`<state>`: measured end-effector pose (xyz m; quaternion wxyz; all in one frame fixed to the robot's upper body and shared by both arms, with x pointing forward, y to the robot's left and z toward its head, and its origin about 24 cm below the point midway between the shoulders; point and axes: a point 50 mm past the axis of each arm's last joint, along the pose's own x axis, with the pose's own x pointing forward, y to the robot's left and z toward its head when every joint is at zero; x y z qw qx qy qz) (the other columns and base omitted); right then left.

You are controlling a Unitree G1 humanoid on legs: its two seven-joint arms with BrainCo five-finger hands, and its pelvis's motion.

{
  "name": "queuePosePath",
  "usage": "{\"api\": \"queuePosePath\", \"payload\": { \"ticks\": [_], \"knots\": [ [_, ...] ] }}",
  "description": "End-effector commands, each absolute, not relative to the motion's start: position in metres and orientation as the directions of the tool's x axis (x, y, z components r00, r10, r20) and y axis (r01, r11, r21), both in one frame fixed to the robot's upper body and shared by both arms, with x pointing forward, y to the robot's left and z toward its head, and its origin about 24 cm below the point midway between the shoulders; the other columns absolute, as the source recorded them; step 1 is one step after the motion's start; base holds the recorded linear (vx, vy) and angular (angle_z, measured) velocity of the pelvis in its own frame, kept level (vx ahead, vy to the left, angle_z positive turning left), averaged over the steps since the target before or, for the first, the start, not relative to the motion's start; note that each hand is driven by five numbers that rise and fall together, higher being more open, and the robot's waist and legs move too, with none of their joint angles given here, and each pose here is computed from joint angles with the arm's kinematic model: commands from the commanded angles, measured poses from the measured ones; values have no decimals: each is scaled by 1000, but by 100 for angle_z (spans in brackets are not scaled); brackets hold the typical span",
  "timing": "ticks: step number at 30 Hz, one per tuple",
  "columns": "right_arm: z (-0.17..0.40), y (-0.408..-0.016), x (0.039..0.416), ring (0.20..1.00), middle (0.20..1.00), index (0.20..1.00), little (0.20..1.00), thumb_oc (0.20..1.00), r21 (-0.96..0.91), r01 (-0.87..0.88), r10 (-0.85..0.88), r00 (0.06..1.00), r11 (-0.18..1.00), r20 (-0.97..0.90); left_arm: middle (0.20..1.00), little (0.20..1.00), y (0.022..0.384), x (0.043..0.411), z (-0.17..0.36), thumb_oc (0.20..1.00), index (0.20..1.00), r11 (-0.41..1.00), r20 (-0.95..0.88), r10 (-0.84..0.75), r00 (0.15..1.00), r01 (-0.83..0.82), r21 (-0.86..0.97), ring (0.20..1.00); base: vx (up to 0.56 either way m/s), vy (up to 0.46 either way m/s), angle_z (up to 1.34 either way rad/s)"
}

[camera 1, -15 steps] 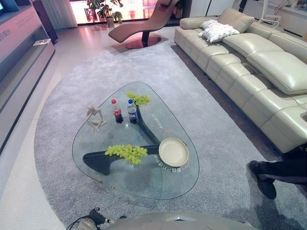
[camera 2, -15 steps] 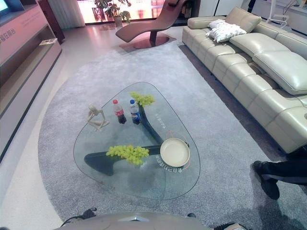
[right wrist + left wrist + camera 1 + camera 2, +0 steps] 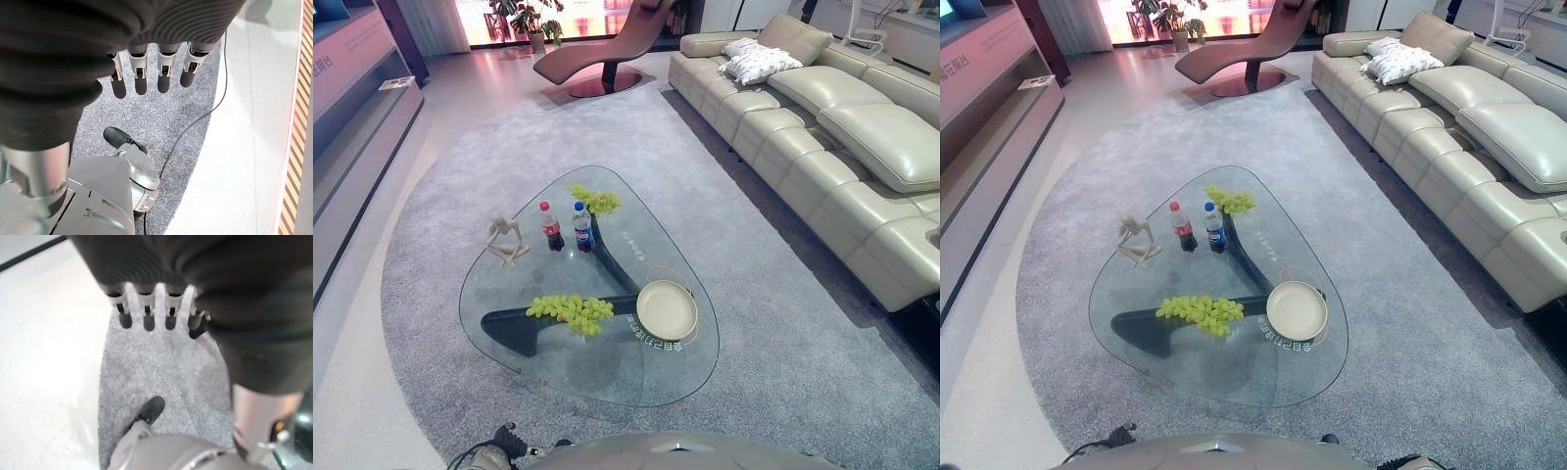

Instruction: Pick up fruits into the plate

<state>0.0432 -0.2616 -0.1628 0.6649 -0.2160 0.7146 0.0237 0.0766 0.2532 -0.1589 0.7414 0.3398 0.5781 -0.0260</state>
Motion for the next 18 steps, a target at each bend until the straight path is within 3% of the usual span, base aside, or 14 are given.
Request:
{"api": "queuePosePath", "payload": {
  "ticks": [1, 6, 10, 18],
  "knots": [
    [-155, -272, 75, 1000, 1000, 1000, 1000, 1000, -288, -355, -303, 13, 889, -953, 1000, 1000, 272, 129, -139, 1000, 1000, 659, -760, 402, 511, 414, 627, 1000, -34, 46, -1],
    [-146, -286, 97, 1000, 1000, 1000, 1000, 1000, -343, -331, -334, 86, 879, -939, 1000, 1000, 275, 178, -114, 1000, 1000, 593, -646, 368, 669, 366, 717, 1000, -98, 47, -1],
    [-135, -300, 116, 1000, 1000, 1000, 1000, 1000, -405, -324, -379, 145, 855, -914, 1000, 1000, 297, 231, -68, 1000, 1000, 482, -453, 396, 799, 239, 843, 1000, -156, 46, -2],
    [-127, -314, 123, 1000, 1000, 1000, 1000, 1000, -447, -307, -404, 196, 840, -894, 1000, 1000, 330, 287, 13, 1000, 1000, 275, -114, 434, 894, -11, 961, 1000, -81, 15, -4]
  ]
}}
